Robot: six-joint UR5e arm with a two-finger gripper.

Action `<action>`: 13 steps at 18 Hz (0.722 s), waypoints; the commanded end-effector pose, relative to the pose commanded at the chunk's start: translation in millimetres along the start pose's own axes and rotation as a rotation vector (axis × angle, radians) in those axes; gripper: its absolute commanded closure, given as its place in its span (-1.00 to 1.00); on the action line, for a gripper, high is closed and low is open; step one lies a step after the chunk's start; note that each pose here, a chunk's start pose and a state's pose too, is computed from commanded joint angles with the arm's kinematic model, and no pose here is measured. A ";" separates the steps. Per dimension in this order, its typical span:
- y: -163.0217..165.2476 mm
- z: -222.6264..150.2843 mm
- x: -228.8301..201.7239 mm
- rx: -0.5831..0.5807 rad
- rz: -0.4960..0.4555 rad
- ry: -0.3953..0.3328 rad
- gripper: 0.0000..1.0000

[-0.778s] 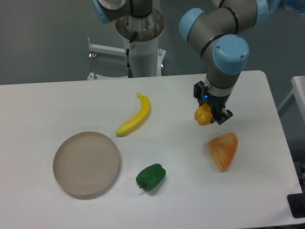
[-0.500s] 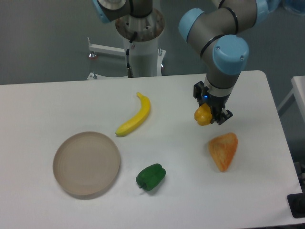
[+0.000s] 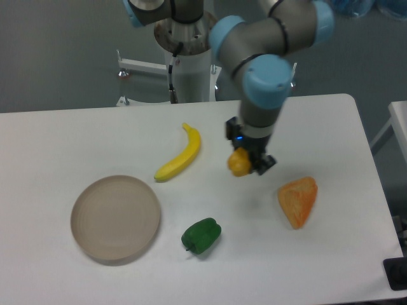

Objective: Place the yellow pepper on the plate
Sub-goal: 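Carry the held yellow pepper over the banana toward the beige plate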

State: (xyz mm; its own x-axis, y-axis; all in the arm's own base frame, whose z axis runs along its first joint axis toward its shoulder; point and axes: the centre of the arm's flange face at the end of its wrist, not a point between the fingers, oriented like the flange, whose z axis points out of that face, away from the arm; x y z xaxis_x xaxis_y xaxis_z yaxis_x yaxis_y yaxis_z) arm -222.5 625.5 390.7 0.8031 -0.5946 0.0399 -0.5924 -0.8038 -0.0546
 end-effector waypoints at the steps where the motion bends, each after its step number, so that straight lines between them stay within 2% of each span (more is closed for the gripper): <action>1: -9.5 2.0 6.3 0.028 -0.014 0.016 0.94; 5: -52.9 15.6 31.0 0.053 -0.049 0.046 0.94; 8: -96.3 30.7 47.4 0.076 -0.072 0.010 0.94; 13: -154.9 79.3 61.7 0.105 -0.078 -0.025 0.92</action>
State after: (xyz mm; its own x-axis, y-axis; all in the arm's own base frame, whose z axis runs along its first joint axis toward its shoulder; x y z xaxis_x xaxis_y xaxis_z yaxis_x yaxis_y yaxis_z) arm -76.1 714.9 322.6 0.8488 -0.5283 0.0237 -0.5187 -0.8405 -0.1565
